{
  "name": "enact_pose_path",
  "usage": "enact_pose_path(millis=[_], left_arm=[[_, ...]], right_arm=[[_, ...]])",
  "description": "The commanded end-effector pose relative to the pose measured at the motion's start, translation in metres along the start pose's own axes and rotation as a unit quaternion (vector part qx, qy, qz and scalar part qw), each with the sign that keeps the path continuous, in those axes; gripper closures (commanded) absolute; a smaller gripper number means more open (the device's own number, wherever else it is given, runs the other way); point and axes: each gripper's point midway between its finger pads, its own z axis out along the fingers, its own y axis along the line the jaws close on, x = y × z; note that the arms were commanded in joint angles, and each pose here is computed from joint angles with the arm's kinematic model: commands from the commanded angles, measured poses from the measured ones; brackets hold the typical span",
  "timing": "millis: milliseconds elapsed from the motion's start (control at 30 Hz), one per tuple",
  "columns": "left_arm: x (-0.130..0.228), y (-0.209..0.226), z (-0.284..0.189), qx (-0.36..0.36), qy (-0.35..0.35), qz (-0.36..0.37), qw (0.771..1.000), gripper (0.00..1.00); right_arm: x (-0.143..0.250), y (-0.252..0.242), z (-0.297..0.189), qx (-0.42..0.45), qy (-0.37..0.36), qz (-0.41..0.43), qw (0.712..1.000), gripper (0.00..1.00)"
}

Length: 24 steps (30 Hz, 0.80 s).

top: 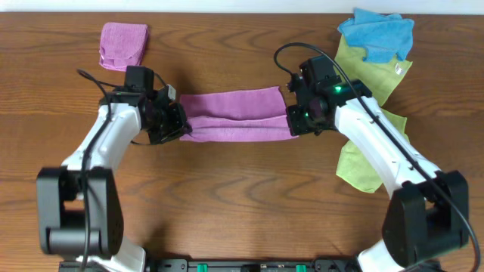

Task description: Fold the cloth

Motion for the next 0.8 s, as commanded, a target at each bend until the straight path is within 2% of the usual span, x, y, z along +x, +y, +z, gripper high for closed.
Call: enact_pose_path(millis=[0, 33, 133, 167, 200, 233, 267, 333, 433, 667, 700, 767], left_arm=[[0.006, 0.009, -0.007, -0.026, 0.003, -0.001, 1.0, 0.86], [0.011, 0.011, -0.007, -0.031, 0.013, -0.005, 0.999, 0.8], [0.025, 0.02, -0.008, -0.054, 0.038, -0.01, 0.998, 0.72], [0.03, 0.023, -0.009, -0.063, 0.048, -0.009, 0.997, 0.63], [0.034, 0.025, -0.009, -0.067, 0.056, -0.004, 0.996, 0.51], [0.036, 0.025, -0.01, -0.068, 0.06, 0.002, 0.996, 0.47], [0.037, 0.026, -0.01, -0.069, 0.063, 0.004, 0.996, 0.45], [0.038, 0.026, -0.01, -0.069, 0.065, 0.005, 0.995, 0.43], [0.035, 0.031, -0.01, -0.084, 0.057, 0.009, 0.995, 0.42], [-0.007, 0.021, -0.008, -0.07, -0.026, 0.049, 0.996, 0.44], [-0.015, 0.02, -0.008, -0.071, -0.042, 0.057, 0.995, 0.51], [-0.025, 0.02, -0.007, -0.074, -0.061, 0.064, 0.993, 0.7]], right_arm=[[0.002, 0.006, -0.009, 0.002, 0.002, -0.016, 1.0, 0.99], [0.008, 0.01, -0.008, -0.001, 0.013, -0.022, 1.0, 0.99], [0.023, 0.021, -0.008, -0.007, 0.041, -0.04, 0.998, 0.99], [0.028, 0.025, -0.008, -0.007, 0.051, -0.053, 0.997, 0.98], [0.032, 0.029, -0.008, -0.008, 0.057, -0.064, 0.996, 0.85], [0.033, 0.031, -0.007, -0.009, 0.059, -0.067, 0.996, 0.61], [0.033, 0.033, -0.007, -0.009, 0.059, -0.07, 0.996, 0.5], [0.033, 0.035, -0.007, -0.01, 0.058, -0.072, 0.996, 0.49], [0.033, 0.035, -0.007, -0.01, 0.057, -0.072, 0.996, 0.32], [0.018, 0.042, -0.006, -0.024, 0.026, -0.08, 0.996, 0.28], [0.014, 0.044, -0.006, -0.026, 0.018, -0.083, 0.996, 0.31], [0.007, 0.046, -0.005, -0.028, 0.003, -0.086, 0.996, 0.49]])
